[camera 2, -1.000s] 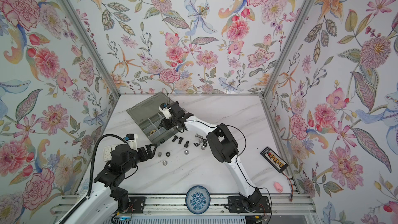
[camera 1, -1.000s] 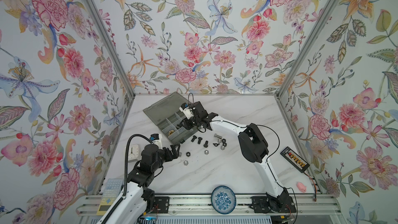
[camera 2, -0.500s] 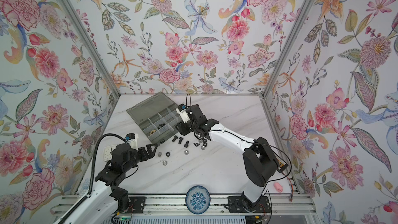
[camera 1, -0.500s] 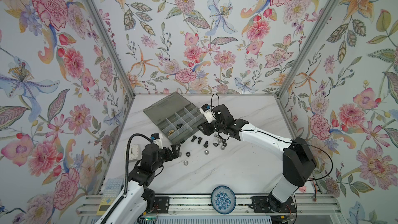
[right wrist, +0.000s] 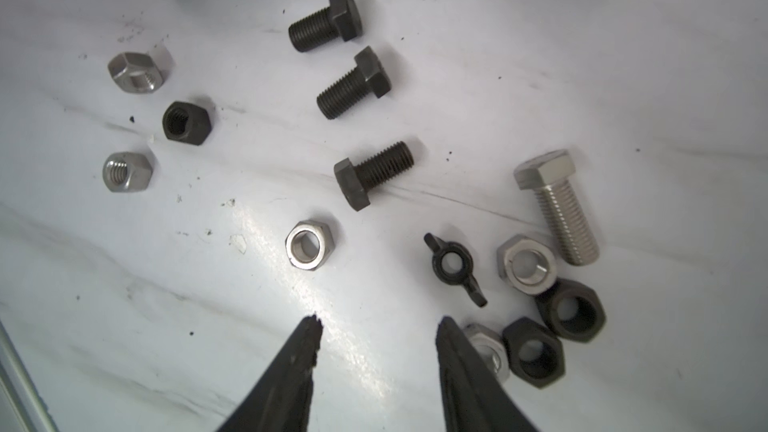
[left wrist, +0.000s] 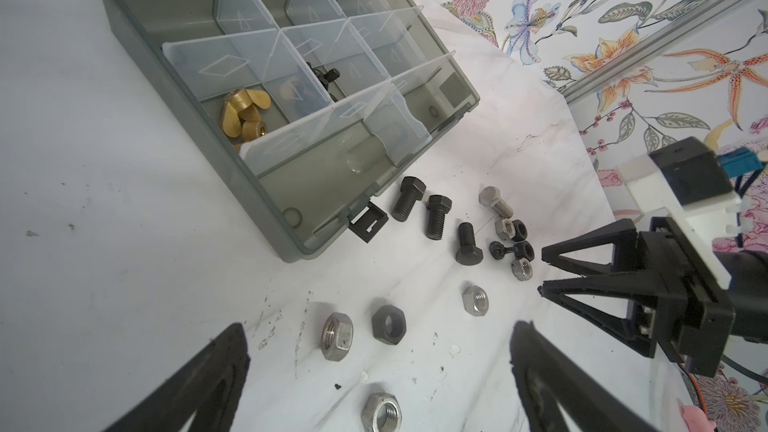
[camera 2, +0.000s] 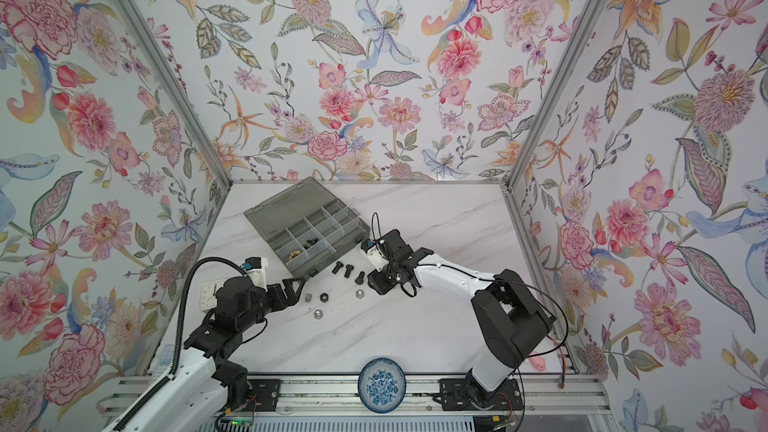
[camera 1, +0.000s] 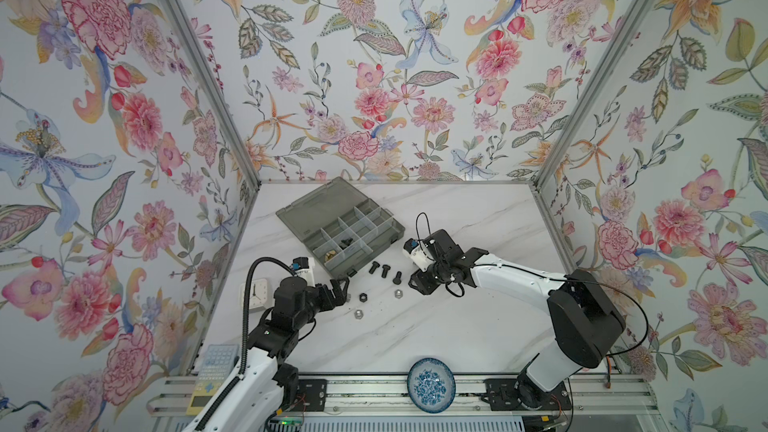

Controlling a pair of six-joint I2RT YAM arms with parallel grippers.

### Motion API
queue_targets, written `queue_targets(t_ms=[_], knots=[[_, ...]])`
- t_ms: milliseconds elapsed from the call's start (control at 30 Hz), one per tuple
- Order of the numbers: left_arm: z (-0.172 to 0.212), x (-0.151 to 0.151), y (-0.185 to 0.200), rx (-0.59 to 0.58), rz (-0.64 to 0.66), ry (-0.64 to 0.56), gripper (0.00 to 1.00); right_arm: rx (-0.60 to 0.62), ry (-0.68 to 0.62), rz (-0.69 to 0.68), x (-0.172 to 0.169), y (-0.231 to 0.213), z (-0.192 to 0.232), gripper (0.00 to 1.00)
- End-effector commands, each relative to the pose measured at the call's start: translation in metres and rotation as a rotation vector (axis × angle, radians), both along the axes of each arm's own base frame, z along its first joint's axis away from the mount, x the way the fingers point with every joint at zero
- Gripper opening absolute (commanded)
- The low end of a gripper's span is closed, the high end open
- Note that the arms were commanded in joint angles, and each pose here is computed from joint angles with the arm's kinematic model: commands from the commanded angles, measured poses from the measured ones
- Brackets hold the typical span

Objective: Sort the screws and nuts into containers
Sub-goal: 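Withdraw the right gripper from the box toward the loose nuts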

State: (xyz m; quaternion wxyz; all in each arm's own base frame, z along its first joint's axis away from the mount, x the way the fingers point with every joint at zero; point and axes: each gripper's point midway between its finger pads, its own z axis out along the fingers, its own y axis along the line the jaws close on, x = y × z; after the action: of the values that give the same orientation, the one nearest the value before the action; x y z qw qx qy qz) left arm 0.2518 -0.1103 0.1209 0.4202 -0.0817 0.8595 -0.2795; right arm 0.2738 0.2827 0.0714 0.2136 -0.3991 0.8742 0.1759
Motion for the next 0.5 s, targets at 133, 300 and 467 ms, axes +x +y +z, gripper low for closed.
queue_targets(t_ms=[133, 300, 467], knots=[[0.003, 0.002, 0.002, -0.012, 0.013, -0.008, 0.99, -0.025, -0.098, 0.235, -0.001, 0.004, 0.004, 0.48], [0.002, 0.002, 0.003, -0.004, 0.015, -0.005, 0.99, -0.031, -0.089, 0.266, 0.013, 0.009, -0.007, 0.45], [0.002, 0.002, 0.004, 0.000, 0.020, -0.006, 1.00, -0.059, -0.095, 0.263, 0.030, 0.010, -0.016, 0.42]])
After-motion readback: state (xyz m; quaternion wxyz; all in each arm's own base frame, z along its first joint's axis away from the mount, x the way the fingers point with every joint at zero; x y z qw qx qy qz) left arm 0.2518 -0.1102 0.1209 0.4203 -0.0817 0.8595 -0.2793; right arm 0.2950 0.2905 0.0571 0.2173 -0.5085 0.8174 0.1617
